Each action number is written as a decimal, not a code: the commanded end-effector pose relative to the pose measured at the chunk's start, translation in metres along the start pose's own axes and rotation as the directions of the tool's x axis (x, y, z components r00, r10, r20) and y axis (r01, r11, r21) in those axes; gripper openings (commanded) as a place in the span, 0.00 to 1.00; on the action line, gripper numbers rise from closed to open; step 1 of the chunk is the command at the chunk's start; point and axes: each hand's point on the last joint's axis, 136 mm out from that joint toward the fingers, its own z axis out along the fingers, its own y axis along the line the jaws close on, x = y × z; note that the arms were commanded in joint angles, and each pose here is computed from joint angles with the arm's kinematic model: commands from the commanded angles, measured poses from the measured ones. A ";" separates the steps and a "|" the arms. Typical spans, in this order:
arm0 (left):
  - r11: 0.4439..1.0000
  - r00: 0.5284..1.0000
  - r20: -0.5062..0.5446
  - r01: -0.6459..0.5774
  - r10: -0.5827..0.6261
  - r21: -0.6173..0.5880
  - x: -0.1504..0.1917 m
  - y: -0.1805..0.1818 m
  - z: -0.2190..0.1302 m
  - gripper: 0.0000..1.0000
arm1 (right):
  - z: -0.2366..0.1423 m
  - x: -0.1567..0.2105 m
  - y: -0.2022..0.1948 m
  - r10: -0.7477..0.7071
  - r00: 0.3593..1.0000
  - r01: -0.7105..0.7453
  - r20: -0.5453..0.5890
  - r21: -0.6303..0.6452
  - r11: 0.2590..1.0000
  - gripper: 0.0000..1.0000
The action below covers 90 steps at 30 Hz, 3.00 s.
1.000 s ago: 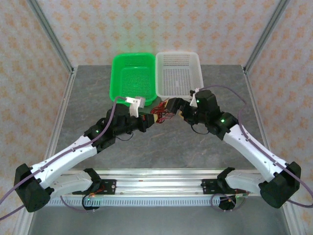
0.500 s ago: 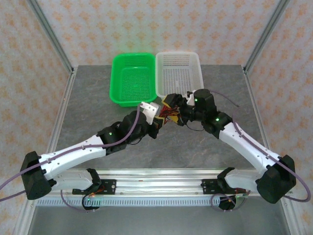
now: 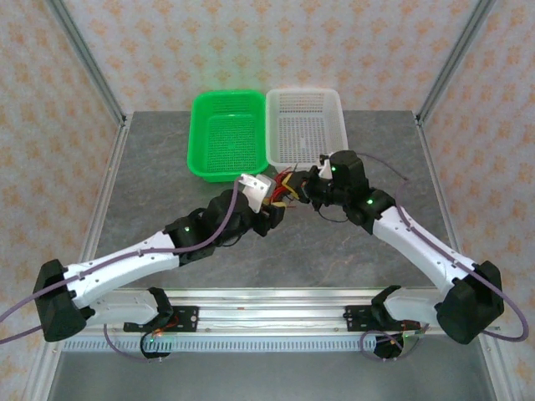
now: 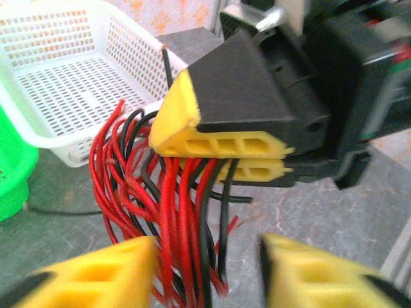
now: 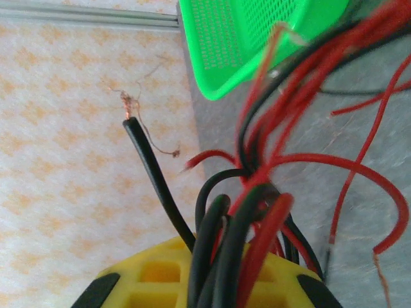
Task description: Untangle the cables
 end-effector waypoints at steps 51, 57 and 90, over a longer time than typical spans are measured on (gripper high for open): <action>0.838 0.903 0.379 -0.042 -0.201 0.545 -0.082 -0.035 -0.035 0.99 | -0.105 0.089 0.111 -0.939 0.301 0.778 0.168 -0.612 0.140 0.00; 0.827 0.844 0.454 -0.022 -0.286 0.562 -0.101 -0.031 -0.042 0.82 | -0.103 0.082 0.107 -0.933 0.322 0.808 0.161 -0.561 0.182 0.00; 0.944 0.772 0.544 0.287 -0.328 0.162 -0.097 0.057 -0.076 0.00 | -0.073 0.037 0.062 -0.493 0.847 0.531 0.199 -0.253 0.809 1.00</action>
